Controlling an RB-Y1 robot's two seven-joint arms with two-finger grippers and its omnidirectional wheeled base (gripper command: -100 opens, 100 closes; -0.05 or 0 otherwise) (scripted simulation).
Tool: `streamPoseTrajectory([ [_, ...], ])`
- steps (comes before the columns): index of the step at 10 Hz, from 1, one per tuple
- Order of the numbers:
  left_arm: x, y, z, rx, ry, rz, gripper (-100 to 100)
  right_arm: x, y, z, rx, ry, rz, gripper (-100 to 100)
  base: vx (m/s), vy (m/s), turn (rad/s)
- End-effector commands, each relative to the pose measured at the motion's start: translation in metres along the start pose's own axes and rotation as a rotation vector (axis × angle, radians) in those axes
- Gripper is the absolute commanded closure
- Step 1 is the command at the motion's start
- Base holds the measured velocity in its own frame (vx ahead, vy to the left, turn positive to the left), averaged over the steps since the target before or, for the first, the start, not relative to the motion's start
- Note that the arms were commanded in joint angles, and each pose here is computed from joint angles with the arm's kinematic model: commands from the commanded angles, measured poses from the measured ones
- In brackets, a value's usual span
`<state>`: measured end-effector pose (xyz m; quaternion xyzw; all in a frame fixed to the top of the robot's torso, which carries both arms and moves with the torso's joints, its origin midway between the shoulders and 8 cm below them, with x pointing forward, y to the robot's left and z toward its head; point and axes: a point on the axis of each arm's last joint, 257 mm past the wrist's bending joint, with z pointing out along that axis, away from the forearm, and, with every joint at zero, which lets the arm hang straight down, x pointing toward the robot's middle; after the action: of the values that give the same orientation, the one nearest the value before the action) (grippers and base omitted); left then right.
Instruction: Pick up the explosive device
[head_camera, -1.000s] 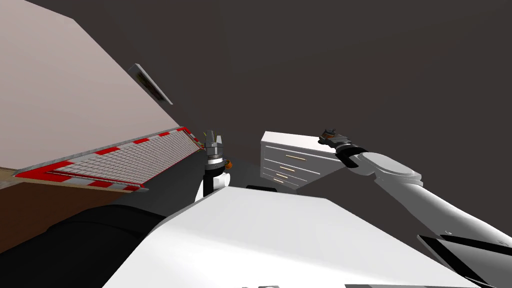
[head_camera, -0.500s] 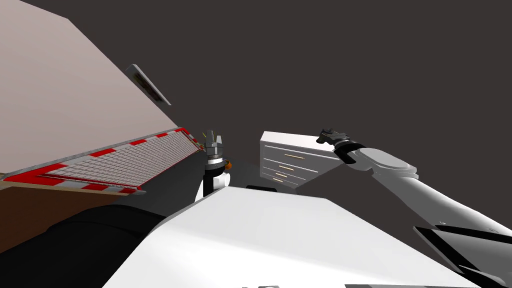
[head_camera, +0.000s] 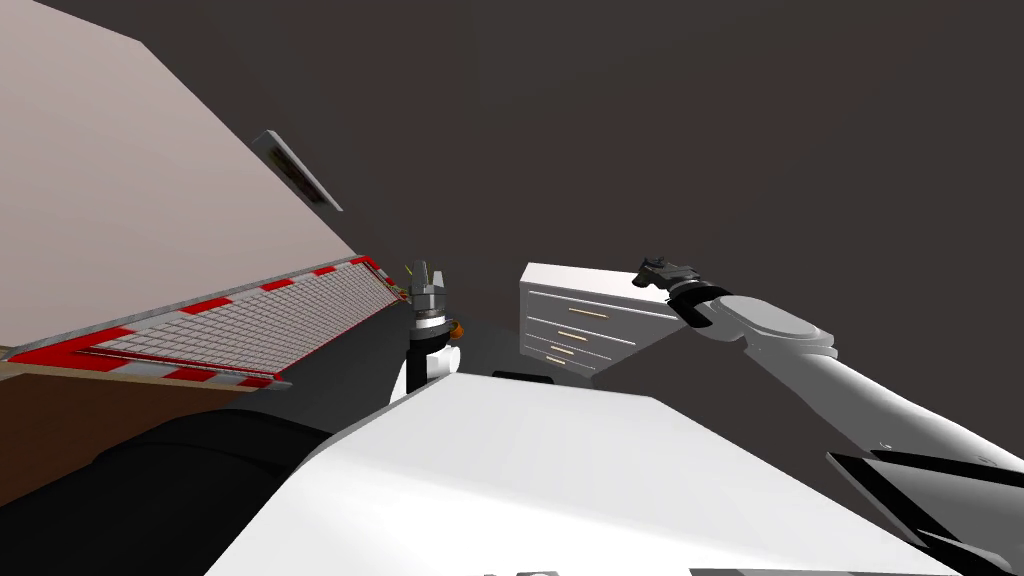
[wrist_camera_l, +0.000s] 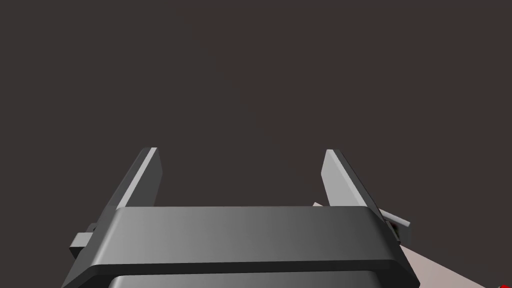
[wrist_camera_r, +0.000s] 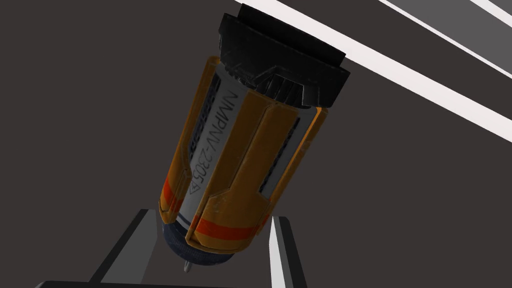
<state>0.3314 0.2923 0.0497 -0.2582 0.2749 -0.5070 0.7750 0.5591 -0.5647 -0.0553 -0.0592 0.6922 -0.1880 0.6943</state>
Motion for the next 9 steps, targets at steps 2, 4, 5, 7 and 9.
streamPoseTrajectory([
  [2, 0.000, 0.000, 0.000, 0.000, 0.000, 0.000, 0, 0.014, 0.003, -0.017, 0.002, 0.002, 0.050, 100, 0.042, -0.013, 0.227],
  [4, 0.000, 0.000, 0.000, 0.000, 0.000, 0.000, 0, 0.014, 0.010, -0.029, -0.008, -0.013, 0.086, 100, 0.036, 0.002, 0.111],
  [5, 0.000, 0.000, 0.000, 0.000, 0.000, 0.000, 0, 0.025, 0.000, -0.038, 0.013, 0.002, 0.093, 100, 0.036, -0.010, 0.149],
  [7, 0.000, 0.000, 0.000, 0.000, 0.000, 0.000, 0, 0.038, -0.004, -0.046, 0.020, 0.027, 0.088, 100, 0.012, -0.003, 0.011],
  [9, 0.000, 0.000, 0.000, 0.000, 0.000, 0.000, 0, 0.037, -0.006, -0.062, 0.031, 0.007, 0.127, 100, 0.030, -0.005, 0.207],
])
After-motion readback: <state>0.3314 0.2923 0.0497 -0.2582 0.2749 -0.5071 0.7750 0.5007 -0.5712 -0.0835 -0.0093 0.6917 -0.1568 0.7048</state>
